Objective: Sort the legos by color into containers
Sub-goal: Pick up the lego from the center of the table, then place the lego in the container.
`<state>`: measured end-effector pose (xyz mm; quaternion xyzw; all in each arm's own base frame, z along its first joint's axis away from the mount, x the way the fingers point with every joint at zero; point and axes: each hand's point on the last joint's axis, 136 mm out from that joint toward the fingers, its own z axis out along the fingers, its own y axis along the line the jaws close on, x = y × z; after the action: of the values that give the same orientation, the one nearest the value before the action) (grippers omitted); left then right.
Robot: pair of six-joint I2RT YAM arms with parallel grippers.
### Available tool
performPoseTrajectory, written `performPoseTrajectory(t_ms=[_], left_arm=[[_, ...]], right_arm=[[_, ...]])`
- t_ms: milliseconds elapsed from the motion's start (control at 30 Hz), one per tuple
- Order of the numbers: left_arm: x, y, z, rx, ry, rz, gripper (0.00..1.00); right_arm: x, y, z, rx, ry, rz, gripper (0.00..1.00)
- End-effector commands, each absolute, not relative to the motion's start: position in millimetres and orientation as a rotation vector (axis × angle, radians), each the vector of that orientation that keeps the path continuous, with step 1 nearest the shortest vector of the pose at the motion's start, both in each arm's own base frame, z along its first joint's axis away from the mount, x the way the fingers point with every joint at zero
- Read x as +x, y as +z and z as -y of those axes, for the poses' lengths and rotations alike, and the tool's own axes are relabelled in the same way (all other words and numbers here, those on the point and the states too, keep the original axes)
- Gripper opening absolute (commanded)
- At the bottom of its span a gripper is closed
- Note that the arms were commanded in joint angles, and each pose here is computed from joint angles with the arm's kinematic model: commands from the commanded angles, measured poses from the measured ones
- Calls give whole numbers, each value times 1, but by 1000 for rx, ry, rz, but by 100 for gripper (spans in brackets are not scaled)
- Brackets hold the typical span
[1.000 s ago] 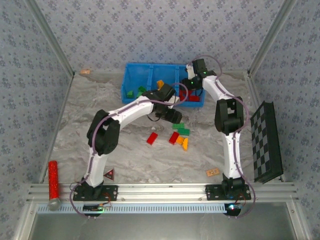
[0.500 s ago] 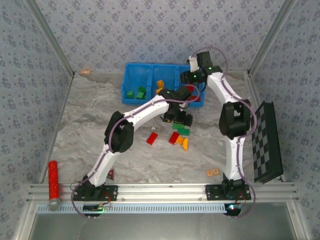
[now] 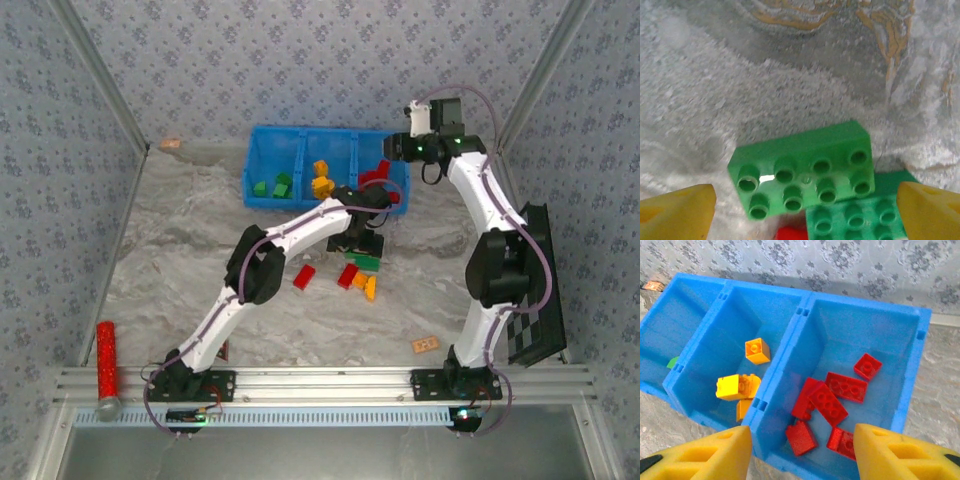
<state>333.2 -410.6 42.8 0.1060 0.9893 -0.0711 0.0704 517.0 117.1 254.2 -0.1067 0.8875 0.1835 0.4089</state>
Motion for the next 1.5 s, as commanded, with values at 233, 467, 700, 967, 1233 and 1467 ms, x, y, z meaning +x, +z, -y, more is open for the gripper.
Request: performPoseTrajectory(t_ms=[233,467,700,967,1233,1467], left_arm=[[336,24,407,163,-162,-3035,80],[331,10,388,140,-57,-3090,67],[336,33,373,148,-49,-3052,56],[368,119,349,152,-144,-2883,51],[415,197,308,89,-220,-2692,51],[479,231,244,-60,-178,-2518,51]], right_arm=[[512,279,-92,-193,528,-2173,58],[509,282,-81,-163,509,-2174,59],[494,287,-80,-149,497,-2169,60],[444,256,-82,-23,530,-2275,61],[384,214,-126,40,610,-2459,62],[343,179,-179,169,664,-2635,64]])
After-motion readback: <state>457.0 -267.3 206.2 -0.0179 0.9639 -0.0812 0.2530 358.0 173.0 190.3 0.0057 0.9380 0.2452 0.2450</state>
